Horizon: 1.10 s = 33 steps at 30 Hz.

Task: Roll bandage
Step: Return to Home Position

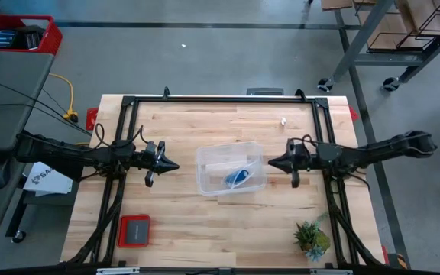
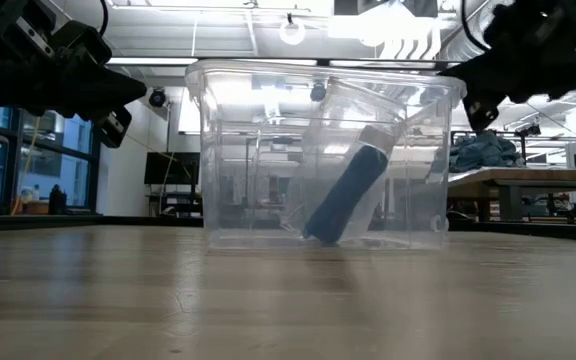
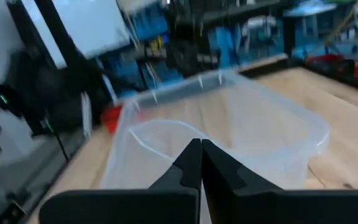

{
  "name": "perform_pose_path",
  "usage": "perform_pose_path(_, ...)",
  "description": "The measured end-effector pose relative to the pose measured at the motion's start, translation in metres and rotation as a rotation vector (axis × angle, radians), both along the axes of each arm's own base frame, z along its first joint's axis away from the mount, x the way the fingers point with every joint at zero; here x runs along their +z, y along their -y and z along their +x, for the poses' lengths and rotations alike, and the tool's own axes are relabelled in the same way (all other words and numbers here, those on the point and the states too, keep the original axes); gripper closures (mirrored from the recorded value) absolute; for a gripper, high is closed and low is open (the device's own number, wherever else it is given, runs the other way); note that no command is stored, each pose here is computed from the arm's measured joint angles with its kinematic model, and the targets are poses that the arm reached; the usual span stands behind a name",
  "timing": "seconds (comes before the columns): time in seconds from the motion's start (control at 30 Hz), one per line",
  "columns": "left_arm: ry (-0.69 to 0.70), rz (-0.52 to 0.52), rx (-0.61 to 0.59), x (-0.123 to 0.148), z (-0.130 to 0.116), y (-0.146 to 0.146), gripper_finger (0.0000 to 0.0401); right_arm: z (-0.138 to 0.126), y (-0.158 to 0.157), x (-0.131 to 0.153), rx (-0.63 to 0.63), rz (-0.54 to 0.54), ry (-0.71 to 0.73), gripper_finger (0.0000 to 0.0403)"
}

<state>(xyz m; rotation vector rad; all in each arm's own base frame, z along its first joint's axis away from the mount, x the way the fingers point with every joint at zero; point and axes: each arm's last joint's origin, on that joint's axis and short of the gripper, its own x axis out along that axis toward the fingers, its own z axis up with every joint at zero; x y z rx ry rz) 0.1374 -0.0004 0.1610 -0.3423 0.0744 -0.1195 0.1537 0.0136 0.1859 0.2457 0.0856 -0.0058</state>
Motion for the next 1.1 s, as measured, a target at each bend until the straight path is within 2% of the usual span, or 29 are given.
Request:
perform_pose_path(0.2,-0.003,-0.001,0.0,0.0,0.0,0.0,0.0401,-0.017,0.003,-0.021,-0.005,0.084,0.07,0.0403)
perform_pose_path(0.37,-0.012,-0.001,0.0,-0.001,0.0,0.0,0.0401,-0.021,0.002,-0.025,0.048,0.013,0.03,0.0403)
perform_pose_path(0.47,-0.017,-0.001,0.0,-0.001,0.0,0.0,0.0401,-0.023,0.004,-0.034,-0.004,-0.056,-0.068,0.0403)
perform_pose_path(0.77,-0.022,-0.001,0.0,-0.002,0.0,0.0,0.0401,-0.034,0.005,-0.064,-0.012,-0.028,-0.401,0.0403)
perform_pose_path(0.93,-0.023,-0.001,0.0,-0.002,0.0,0.0,0.0401,-0.034,0.005,-0.065,-0.003,-0.034,-0.412,0.0403)
perform_pose_path(1.1,-0.023,-0.001,0.0,-0.002,0.0,0.0,0.0401,-0.038,0.007,-0.05,-0.017,-0.015,-0.261,0.0403)
